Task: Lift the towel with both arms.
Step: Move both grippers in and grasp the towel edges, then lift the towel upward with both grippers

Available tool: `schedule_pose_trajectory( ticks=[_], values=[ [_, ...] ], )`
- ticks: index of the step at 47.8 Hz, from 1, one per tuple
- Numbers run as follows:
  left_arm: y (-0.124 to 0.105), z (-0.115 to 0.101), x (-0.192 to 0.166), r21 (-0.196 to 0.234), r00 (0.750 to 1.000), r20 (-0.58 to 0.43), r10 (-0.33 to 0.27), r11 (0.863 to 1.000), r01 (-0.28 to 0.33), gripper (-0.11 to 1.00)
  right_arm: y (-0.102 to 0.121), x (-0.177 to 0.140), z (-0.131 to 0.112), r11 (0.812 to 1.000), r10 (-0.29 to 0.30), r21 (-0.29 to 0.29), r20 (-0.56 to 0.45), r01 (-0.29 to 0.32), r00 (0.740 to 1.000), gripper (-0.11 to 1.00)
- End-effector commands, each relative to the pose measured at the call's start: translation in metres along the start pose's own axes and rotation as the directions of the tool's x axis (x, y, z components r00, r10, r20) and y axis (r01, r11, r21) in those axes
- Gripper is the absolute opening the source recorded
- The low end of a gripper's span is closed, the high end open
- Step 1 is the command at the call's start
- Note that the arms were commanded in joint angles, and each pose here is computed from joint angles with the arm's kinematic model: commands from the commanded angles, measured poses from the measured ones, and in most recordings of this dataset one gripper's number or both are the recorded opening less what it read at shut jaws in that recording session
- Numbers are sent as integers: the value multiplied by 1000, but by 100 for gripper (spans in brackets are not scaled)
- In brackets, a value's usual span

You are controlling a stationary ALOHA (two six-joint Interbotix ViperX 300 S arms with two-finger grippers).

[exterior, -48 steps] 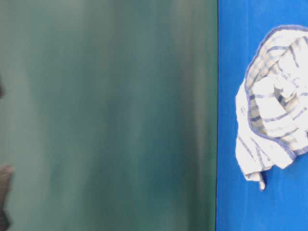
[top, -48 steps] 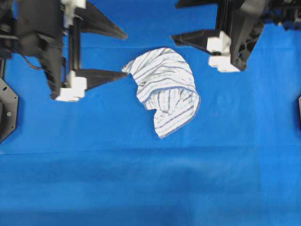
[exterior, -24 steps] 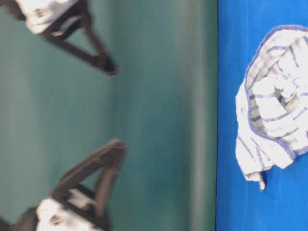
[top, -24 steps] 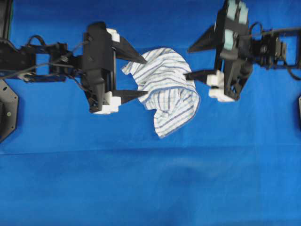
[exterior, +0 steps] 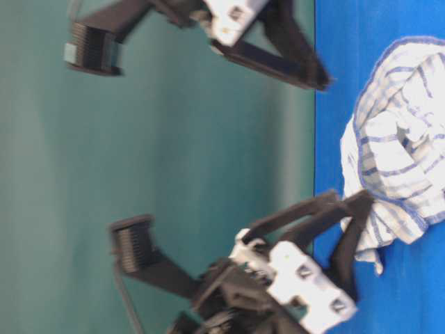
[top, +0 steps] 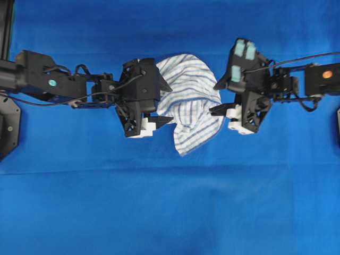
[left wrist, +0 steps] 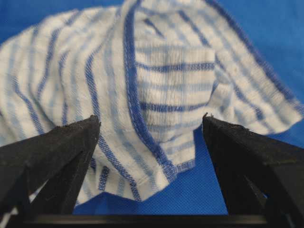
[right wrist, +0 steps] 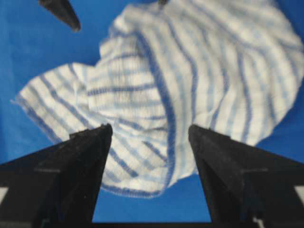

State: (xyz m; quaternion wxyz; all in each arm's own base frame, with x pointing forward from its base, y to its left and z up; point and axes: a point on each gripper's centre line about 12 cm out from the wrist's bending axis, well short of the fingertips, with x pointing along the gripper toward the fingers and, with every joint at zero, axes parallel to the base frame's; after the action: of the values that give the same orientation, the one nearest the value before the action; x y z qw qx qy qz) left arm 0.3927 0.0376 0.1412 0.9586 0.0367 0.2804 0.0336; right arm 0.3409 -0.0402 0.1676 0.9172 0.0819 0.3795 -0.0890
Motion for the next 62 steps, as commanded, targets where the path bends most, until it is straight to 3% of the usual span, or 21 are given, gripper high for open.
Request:
schedule_pose_trajectory(
  ticks=[1,17,34,39,47,50,52,62],
  values=[
    [1,4,5,-7,999,36,7,1000,-7,93,3,9,-1,1000,12,-2,7,-12,1000,67],
    [-3,-29,33,-46,1000,7,6,999,-6,93,2,47,-23,1000,19,-2,-43,-19,999,66],
    [0,-31,36,-54,1000,3,12,998,-11,88,0,56,-30,1000,14,-4,-67,-14,998,66],
    [1,-31,36,-56,1000,5,14,998,-13,72,-1,56,-29,1000,12,-11,-64,-13,998,56],
    [1,-31,37,-56,1000,2,13,998,-13,22,-2,56,-28,1000,9,-7,-65,-10,998,7],
    [1,-31,37,-56,1000,0,13,998,-13,7,-2,56,-28,1000,9,-5,-65,-10,998,1],
    [1,-30,36,-56,1000,2,13,998,-13,3,-2,56,-28,1000,10,-4,-64,-10,998,1],
    [0,-14,24,-53,1000,22,9,999,-8,3,0,44,-13,1000,12,3,-27,-12,1000,1]
  ],
)
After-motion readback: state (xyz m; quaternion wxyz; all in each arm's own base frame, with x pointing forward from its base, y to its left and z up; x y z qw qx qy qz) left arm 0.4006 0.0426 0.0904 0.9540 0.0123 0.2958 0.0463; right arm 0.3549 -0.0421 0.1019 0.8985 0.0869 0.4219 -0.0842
